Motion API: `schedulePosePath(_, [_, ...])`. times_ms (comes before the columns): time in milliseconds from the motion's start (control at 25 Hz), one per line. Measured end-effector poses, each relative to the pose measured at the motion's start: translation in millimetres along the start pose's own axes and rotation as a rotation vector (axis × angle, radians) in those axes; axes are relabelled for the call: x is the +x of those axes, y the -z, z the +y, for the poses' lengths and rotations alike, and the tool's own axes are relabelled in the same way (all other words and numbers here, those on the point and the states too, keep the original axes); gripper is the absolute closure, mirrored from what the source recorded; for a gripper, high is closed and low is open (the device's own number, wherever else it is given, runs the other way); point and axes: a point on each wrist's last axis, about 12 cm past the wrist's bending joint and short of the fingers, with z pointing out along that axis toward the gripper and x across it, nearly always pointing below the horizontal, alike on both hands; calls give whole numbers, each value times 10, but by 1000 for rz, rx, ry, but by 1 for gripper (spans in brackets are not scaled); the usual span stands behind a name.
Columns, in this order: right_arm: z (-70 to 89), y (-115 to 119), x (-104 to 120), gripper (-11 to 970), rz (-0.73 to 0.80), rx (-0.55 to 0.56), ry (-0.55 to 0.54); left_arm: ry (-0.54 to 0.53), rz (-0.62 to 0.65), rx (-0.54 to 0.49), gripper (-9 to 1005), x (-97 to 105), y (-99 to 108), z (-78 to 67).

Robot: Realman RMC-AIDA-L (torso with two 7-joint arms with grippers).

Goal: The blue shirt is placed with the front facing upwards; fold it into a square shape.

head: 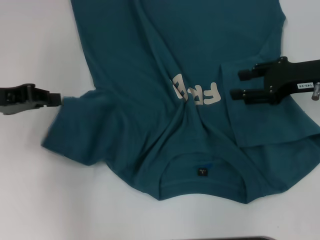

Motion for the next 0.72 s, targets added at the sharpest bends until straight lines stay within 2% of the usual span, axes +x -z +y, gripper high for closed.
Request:
schedulePosePath(320, [-9,14,-3,333,-1,2,-12,11,-2,-25,957,3,75,52])
schedulePosePath(720, [-29,45,-12,332,-17,16,-14,-9,43,54,957,107,-58,36])
